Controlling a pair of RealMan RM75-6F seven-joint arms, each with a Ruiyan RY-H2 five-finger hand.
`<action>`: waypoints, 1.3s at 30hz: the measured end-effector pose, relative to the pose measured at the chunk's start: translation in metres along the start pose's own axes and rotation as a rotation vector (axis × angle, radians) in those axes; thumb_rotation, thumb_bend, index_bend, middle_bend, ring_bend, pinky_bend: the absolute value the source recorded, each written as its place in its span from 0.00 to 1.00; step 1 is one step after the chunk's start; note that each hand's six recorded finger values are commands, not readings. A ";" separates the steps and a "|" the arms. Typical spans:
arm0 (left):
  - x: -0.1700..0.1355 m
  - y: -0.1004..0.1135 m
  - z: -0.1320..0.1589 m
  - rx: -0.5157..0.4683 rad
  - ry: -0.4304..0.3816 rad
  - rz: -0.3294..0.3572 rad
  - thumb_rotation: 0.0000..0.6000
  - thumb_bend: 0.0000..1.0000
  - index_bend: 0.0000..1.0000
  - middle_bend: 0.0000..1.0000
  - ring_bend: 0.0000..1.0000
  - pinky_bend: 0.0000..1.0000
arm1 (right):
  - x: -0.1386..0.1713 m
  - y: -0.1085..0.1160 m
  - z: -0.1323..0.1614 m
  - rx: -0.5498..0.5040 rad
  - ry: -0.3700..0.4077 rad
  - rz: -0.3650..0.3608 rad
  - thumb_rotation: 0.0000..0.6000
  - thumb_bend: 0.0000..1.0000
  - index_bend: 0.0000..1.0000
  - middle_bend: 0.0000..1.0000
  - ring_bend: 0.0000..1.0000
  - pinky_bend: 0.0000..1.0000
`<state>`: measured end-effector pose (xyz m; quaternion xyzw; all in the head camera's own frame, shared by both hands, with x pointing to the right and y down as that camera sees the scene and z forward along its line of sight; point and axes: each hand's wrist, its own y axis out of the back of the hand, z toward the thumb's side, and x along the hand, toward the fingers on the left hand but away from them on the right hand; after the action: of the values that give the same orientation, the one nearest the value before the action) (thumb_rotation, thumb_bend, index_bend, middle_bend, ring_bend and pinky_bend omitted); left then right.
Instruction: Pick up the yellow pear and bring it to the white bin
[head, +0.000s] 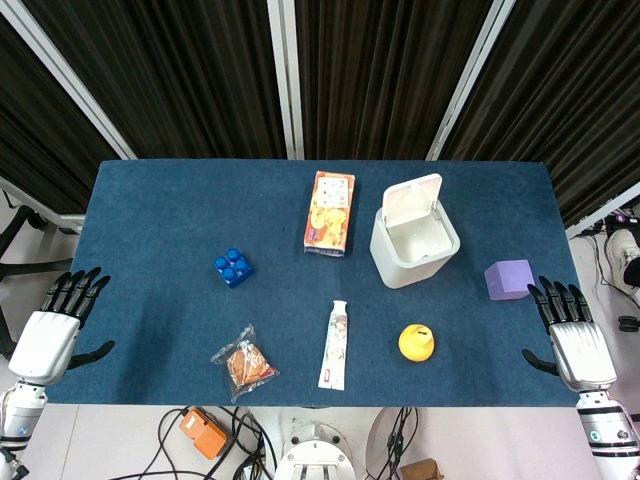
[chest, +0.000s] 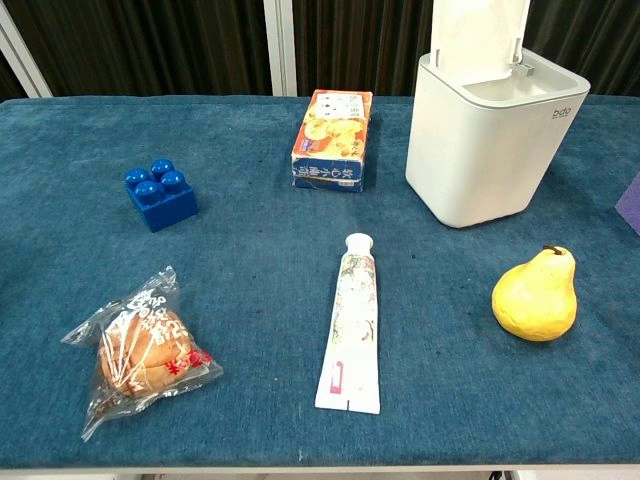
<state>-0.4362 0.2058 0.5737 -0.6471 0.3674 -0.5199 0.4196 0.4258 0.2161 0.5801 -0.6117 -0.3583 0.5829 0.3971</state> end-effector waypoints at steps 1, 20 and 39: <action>0.000 -0.001 0.000 0.003 0.004 -0.005 1.00 0.10 0.00 0.00 0.00 0.00 | 0.000 0.000 0.000 0.000 0.001 0.000 1.00 0.28 0.00 0.00 0.00 0.00; -0.003 0.002 -0.003 -0.005 0.012 -0.023 1.00 0.10 0.00 0.00 0.00 0.00 | -0.051 -0.040 0.090 0.030 0.334 0.198 1.00 0.28 0.00 0.00 0.00 0.15; -0.007 0.003 -0.003 -0.004 0.012 -0.026 1.00 0.10 0.00 0.00 0.00 0.00 | -0.074 -0.073 0.141 0.007 0.442 0.236 1.00 0.34 0.82 0.63 0.62 0.66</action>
<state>-0.4411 0.2102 0.5686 -0.6496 0.3625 -0.5283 0.4093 0.2827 0.1905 0.6766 -0.7605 -0.1872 0.4786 0.3970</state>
